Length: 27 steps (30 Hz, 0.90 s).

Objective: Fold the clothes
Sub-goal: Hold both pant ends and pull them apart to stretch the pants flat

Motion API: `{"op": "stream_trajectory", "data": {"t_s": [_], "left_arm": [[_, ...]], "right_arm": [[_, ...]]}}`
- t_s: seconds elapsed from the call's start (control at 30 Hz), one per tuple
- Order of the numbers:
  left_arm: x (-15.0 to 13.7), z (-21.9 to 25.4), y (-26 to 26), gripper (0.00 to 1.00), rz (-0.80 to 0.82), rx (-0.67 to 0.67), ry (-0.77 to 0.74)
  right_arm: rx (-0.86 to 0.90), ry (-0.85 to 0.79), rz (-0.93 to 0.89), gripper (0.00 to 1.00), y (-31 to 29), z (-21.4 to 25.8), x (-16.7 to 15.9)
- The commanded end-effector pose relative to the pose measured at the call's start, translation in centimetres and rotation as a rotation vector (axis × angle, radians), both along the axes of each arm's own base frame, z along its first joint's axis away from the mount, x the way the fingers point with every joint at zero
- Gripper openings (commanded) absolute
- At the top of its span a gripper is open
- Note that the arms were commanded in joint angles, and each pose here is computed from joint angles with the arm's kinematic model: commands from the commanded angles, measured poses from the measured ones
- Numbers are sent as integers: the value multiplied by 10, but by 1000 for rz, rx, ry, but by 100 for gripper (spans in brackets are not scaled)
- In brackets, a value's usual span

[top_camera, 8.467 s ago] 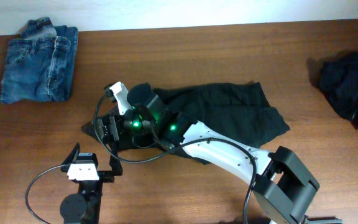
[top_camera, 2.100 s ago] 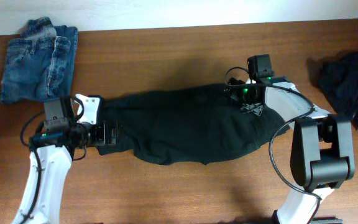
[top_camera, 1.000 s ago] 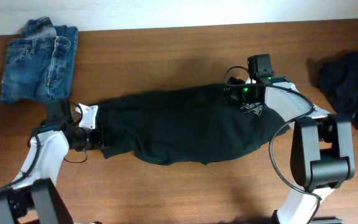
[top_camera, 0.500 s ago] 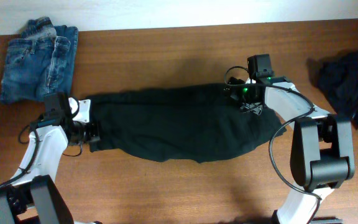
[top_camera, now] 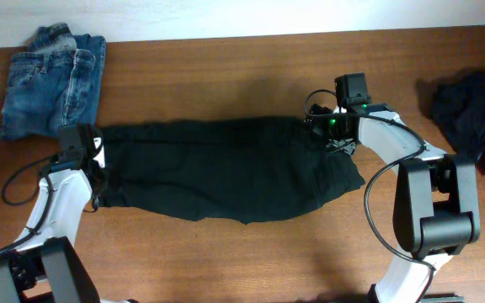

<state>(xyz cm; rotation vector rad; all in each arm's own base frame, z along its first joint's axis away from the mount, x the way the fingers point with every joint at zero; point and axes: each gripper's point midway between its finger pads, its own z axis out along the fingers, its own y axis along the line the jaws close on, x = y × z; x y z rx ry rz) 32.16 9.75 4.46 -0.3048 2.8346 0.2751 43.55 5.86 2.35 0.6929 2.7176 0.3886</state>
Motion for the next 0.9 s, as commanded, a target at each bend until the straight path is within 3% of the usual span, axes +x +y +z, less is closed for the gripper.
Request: {"op": "stream_trajectory", "data": {"t_s": [0.0,0.13,0.2,0.3,0.37,0.63,0.87], "left_arm": [[1,19,29,99,89,138,11],[5,42,31,99,142,136,11],[10,53,21,99,136,72,3],[30,65,-33,99,37,-245,-63],[32,65,-50,99,-1,-331,-69],[37,50,-72,99,-124,-330,-32],[51,-5,-51,99,-73,-295,43]], "right_arm": [[-16,-6,-11,99,-4,3,-2],[-16,-7,-11,99,-4,3,-2],[-16,-7,-11,99,-4,3,-2],[-15,-14,-11,99,-3,4,0],[-15,-13,-11,99,-3,4,0],[-15,-13,-11,99,-3,4,0],[-16,18,-10,99,-4,1,-7]]}}
